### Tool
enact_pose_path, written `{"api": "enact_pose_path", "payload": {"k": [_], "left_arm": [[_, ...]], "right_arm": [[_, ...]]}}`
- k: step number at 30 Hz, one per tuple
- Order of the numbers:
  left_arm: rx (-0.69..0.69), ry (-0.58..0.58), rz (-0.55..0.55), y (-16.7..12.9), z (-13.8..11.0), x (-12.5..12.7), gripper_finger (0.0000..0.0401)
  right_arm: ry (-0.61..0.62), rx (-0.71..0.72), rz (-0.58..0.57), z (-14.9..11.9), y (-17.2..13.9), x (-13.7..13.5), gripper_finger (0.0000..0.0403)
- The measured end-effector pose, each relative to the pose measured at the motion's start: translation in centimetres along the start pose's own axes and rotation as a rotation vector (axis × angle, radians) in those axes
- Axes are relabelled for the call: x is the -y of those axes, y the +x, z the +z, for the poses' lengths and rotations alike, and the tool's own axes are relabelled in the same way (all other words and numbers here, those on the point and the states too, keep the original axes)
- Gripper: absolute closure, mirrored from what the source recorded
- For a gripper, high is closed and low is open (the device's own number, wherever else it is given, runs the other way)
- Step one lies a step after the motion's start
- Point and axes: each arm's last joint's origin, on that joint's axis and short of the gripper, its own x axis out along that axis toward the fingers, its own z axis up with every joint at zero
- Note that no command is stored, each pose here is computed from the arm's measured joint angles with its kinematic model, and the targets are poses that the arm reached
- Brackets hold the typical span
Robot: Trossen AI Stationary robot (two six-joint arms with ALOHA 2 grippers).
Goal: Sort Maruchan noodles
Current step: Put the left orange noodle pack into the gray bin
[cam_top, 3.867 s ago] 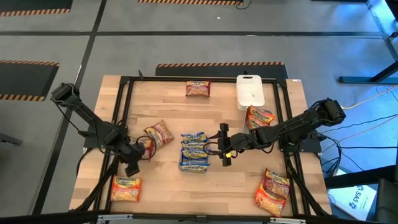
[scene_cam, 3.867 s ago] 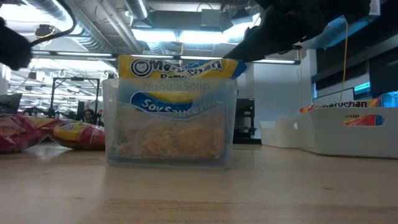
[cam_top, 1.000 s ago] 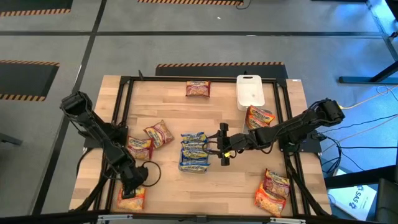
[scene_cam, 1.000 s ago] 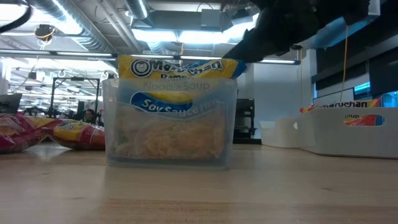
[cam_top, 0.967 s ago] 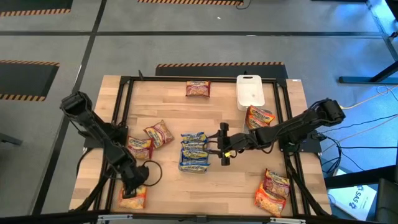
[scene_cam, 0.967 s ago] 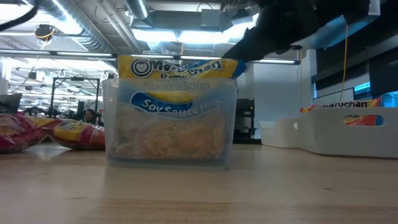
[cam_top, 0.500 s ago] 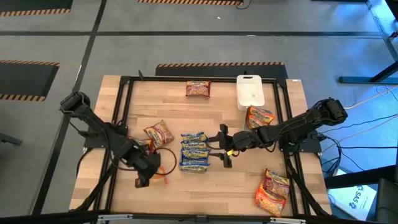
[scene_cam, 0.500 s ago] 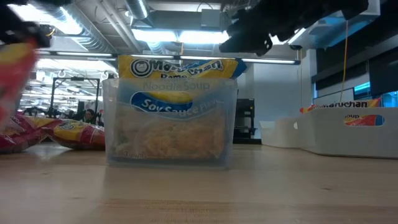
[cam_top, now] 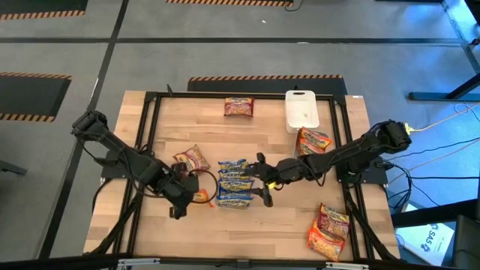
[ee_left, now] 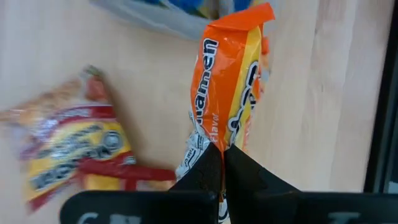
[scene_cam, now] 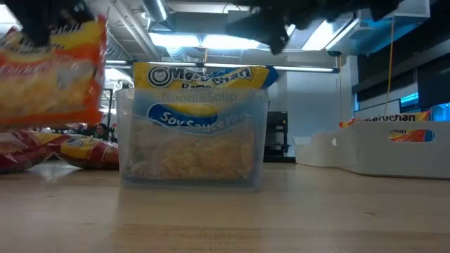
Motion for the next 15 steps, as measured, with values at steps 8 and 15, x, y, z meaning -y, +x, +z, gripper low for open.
{"api": "enact_pose_path", "payload": {"k": [8,15], "left_arm": [[0.119,0.028,0.047,-2.6,2.1,-0.4,0.0401],[0.149,0.047,0.094,-2.7,2.7,-1.1,0.0401]], "right_arm": [[-0.011,0.055,-0.039,2.6,3.2,-0.2,0.0155],[0.04,0.014,-0.068,4.2,5.8,0.5,0.0131]]}}
